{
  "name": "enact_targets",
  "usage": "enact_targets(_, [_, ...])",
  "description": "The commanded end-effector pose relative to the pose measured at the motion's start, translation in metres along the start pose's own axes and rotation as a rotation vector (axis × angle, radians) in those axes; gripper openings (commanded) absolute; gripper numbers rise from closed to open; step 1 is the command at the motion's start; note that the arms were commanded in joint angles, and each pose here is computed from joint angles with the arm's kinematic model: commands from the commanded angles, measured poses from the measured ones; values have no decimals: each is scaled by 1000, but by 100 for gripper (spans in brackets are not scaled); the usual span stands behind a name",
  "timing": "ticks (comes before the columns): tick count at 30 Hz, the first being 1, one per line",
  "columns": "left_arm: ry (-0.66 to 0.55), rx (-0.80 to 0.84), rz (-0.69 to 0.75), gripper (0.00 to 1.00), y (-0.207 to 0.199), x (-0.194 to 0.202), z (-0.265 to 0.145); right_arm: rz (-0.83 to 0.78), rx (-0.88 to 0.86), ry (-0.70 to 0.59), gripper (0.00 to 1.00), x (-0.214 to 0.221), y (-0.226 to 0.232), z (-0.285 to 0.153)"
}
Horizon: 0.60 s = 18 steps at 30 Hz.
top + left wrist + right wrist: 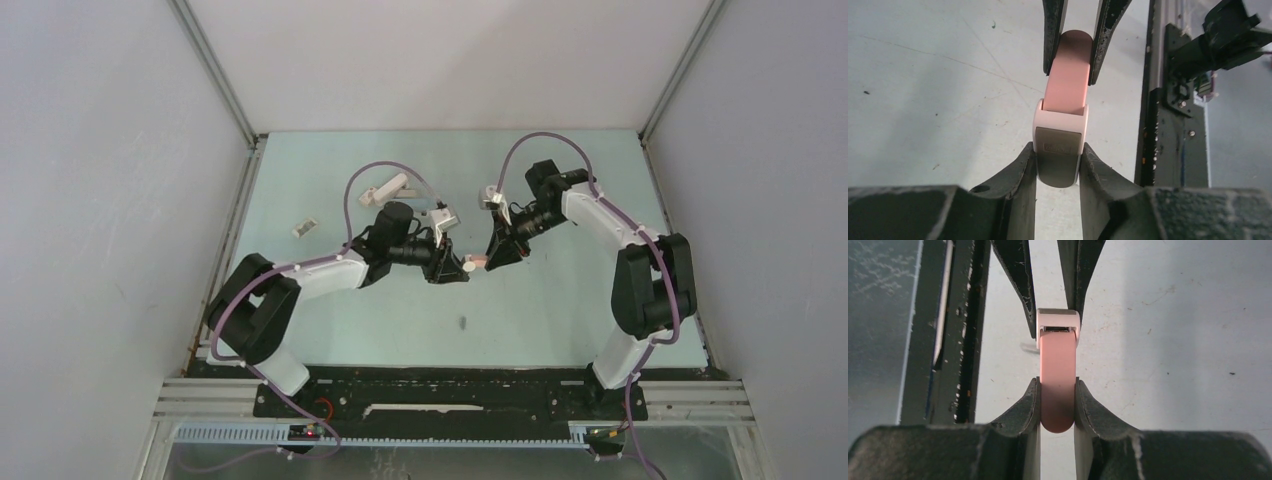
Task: Unload the staples from the stapler
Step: Unload the staple at the center of the board.
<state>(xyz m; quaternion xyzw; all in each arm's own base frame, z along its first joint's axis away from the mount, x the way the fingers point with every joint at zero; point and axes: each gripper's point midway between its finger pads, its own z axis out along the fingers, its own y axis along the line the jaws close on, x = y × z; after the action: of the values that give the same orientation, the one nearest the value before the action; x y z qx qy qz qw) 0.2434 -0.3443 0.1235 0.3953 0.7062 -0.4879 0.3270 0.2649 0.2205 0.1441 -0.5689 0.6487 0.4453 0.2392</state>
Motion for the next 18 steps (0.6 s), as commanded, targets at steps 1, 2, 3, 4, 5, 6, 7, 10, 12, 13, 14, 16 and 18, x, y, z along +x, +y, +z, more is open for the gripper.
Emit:
enact_targets(1, [124,-123,147,1,19,1,-14,-182,56,60,0,-13,-4,-11])
enact_targets(2, [148,-166,171,0,26,2,-19,-189,70,86,0,-9,-7,-12])
enact_targets(3, [170,-206,190,0,32,4,-25,-191,87,111,0,-5,-12,-13])
enact_targets(4, [186,-240,205,0,38,4,-29,-189,106,132,0,-2,-17,-14])
enact_targets(5, [195,-263,219,0,41,3,-33,-186,133,158,0,1,-24,-16])
enact_targets(6, [202,-280,227,0,44,3,-36,-179,149,168,0,3,-28,-16])
enact_targets(7, [207,-290,233,0,46,2,-37,-171,164,171,0,4,-32,-18])
enact_targets(10, [203,-271,215,4,43,0,-36,-152,156,143,0,-1,-30,-15])
enact_targets(12, [178,-241,175,23,37,-3,-31,-126,116,103,0,-7,-20,-10])
enact_targets(13, [156,-227,151,33,34,-6,-28,-109,98,82,0,-9,-16,-7])
enact_targets(14, [125,-216,132,43,31,-11,-26,-93,82,67,0,-11,-11,-3])
enact_targets(16, [50,-199,98,62,23,-22,-24,-55,58,39,0,-14,-4,2])
enact_targets(18, [-22,-193,74,74,15,-33,-25,-31,43,13,0,-17,2,6])
